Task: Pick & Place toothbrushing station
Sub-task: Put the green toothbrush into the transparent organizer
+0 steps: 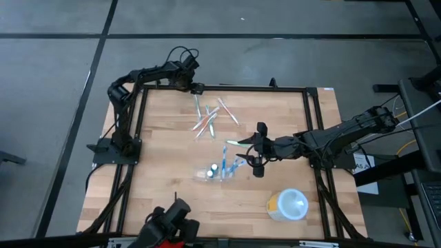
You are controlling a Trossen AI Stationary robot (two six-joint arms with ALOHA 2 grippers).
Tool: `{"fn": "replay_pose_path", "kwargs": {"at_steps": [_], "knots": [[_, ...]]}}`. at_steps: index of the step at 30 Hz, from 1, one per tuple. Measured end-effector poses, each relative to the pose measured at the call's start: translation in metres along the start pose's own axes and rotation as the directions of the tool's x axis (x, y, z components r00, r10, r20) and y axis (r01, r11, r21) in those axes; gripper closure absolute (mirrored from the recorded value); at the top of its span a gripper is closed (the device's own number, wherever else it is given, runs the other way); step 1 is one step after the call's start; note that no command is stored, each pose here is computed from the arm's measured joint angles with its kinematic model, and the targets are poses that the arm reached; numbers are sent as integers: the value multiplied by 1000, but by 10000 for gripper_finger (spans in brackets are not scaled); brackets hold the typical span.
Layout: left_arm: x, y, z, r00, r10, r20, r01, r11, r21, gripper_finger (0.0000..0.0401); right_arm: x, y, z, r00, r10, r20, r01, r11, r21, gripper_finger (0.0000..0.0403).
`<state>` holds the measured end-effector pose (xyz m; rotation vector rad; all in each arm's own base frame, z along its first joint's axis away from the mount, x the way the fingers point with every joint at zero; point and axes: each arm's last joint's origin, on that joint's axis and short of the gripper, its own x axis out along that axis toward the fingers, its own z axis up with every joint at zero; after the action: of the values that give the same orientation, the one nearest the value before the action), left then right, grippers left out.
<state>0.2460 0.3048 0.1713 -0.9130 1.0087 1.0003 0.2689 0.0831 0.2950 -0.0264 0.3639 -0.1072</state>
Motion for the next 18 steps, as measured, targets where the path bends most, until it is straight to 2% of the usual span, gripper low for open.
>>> {"fn": "replay_pose_path", "kwargs": {"at_steps": [13, 18], "knots": [[7, -3, 4, 998, -55, 18, 55, 998, -8, 220, -2, 5, 1, 1000, 19, 19, -19, 1000, 0, 184], [7, -4, 4, 997, -83, 5, 83, 997, 8, 257, -2, 5, 1, 1000, 19, 19, -19, 1000, -4, 184]]}}
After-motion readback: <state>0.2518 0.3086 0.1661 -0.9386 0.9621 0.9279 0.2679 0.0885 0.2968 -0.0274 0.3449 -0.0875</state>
